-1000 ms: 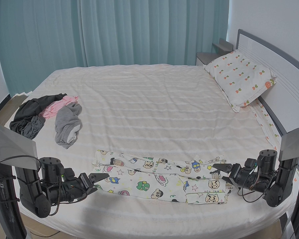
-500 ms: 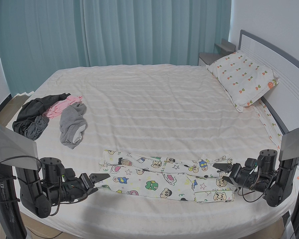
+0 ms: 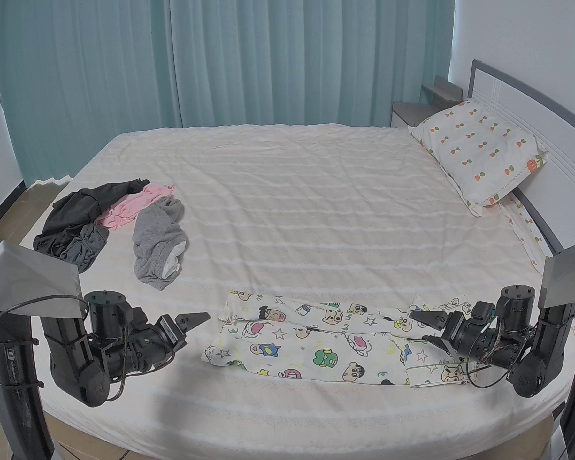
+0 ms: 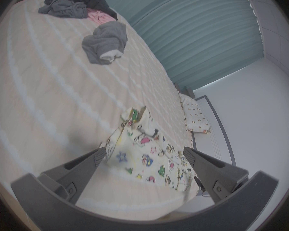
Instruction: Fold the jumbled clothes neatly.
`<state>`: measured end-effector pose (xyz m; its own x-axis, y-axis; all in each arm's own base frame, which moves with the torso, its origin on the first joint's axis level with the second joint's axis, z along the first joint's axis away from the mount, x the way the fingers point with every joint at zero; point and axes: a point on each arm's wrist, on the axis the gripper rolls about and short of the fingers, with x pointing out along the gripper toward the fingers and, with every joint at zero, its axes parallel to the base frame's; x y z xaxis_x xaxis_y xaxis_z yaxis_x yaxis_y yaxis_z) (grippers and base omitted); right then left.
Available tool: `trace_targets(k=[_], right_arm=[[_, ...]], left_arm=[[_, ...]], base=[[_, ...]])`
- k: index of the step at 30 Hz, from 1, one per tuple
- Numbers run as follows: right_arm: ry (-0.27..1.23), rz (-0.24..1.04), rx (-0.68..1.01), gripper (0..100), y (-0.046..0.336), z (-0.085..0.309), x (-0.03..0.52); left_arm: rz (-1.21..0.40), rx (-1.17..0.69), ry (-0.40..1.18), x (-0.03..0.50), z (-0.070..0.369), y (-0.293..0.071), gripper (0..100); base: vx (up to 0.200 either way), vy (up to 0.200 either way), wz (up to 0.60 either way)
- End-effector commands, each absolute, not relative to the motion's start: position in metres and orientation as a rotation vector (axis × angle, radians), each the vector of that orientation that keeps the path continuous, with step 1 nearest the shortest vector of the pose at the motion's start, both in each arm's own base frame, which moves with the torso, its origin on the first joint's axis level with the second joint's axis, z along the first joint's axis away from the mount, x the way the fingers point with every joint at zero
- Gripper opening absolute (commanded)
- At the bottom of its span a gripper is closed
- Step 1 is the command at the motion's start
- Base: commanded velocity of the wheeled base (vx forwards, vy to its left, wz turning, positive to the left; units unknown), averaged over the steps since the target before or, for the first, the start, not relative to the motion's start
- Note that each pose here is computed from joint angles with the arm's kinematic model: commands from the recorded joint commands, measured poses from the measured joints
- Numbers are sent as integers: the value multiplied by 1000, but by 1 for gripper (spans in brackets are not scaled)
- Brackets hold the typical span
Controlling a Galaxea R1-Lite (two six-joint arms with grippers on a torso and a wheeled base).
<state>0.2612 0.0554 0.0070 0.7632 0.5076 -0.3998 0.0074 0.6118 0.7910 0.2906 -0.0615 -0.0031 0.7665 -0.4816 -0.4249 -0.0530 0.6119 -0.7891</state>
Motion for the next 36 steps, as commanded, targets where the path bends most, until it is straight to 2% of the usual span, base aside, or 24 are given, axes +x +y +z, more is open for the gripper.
trace_targets(k=[1,8,13,24,32,33,36], right_arm=[[646,320,876,100,56,8,261],[648,319,874,100,56,8,261],[651,317,874,100,56,7,261],[653,318,874,100,56,7,261],[666,314,874,100,56,5,259],[666,314,874,100,56,5,259],[664,314,874,100,56,5,259]], left_arm=[[-251,-836,697,333,-3,-76,100],[-261,-719,737,371,6,-85,100],[-307,-679,750,385,14,-105,100],[-303,-572,782,401,-21,-129,100],[-305,-544,766,401,-23,-145,100],[-305,-544,764,401,-22,-146,0],[-290,-536,760,402,-23,-143,0]], base=[[0,0,0],[0,0,0],[0,0,0],[0,0,0],[0,0,0],[0,0,0],[0,0,0]])
